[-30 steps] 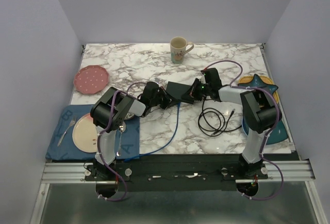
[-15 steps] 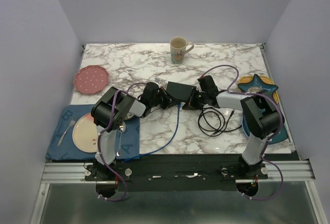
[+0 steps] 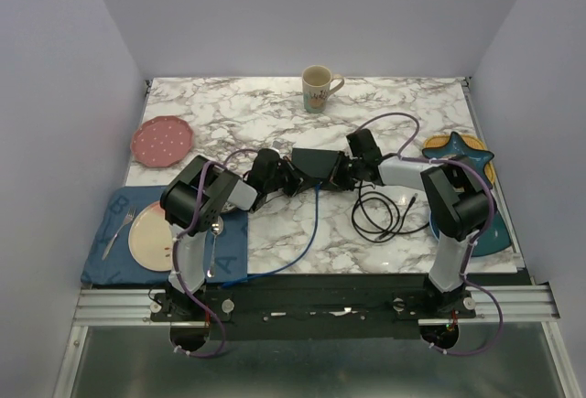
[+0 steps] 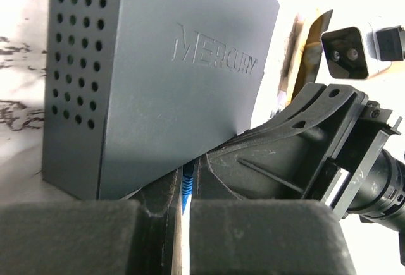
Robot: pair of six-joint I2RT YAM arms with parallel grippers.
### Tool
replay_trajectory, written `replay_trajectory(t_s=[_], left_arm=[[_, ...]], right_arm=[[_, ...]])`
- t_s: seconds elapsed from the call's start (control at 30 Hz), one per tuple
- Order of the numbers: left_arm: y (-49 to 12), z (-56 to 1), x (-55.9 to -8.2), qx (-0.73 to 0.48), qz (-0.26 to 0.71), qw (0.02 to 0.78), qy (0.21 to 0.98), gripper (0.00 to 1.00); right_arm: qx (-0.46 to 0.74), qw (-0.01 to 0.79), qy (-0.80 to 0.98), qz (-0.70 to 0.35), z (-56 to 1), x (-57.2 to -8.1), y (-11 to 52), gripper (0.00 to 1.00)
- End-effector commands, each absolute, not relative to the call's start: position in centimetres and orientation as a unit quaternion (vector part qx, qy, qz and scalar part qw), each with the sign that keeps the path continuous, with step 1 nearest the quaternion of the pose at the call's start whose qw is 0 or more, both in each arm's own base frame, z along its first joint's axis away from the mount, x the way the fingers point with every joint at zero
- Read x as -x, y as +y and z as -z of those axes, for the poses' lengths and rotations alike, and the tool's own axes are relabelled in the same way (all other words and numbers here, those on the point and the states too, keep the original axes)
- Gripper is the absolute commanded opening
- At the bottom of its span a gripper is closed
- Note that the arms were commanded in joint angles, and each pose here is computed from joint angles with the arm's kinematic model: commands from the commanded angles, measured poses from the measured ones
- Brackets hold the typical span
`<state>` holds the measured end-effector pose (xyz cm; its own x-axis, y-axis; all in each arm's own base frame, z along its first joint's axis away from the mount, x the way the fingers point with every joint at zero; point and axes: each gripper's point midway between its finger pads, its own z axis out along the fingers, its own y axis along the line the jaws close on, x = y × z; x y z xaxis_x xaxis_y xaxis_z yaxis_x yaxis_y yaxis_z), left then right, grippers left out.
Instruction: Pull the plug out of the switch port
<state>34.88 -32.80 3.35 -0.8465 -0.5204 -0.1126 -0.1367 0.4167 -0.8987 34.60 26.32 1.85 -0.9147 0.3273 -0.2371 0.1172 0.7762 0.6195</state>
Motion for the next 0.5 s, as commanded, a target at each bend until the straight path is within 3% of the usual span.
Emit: replay_trajectory(t_s=[0.0, 0.47], left_arm=[[-31.0, 0.7, -31.5, 0.209, 0.443, 0.141, 0.860, 0.00], [-30.6, -0.2, -29.4, 0.185, 0.450, 0.134, 0.863, 0.00]], right_arm=[[-0.152, 0.190, 0.932, -0.270, -0.5, -36.7, 25.1, 0.01], [-0.160, 0.201, 0.926, -0.277, -1.4, -38.0, 25.6, 0.01]])
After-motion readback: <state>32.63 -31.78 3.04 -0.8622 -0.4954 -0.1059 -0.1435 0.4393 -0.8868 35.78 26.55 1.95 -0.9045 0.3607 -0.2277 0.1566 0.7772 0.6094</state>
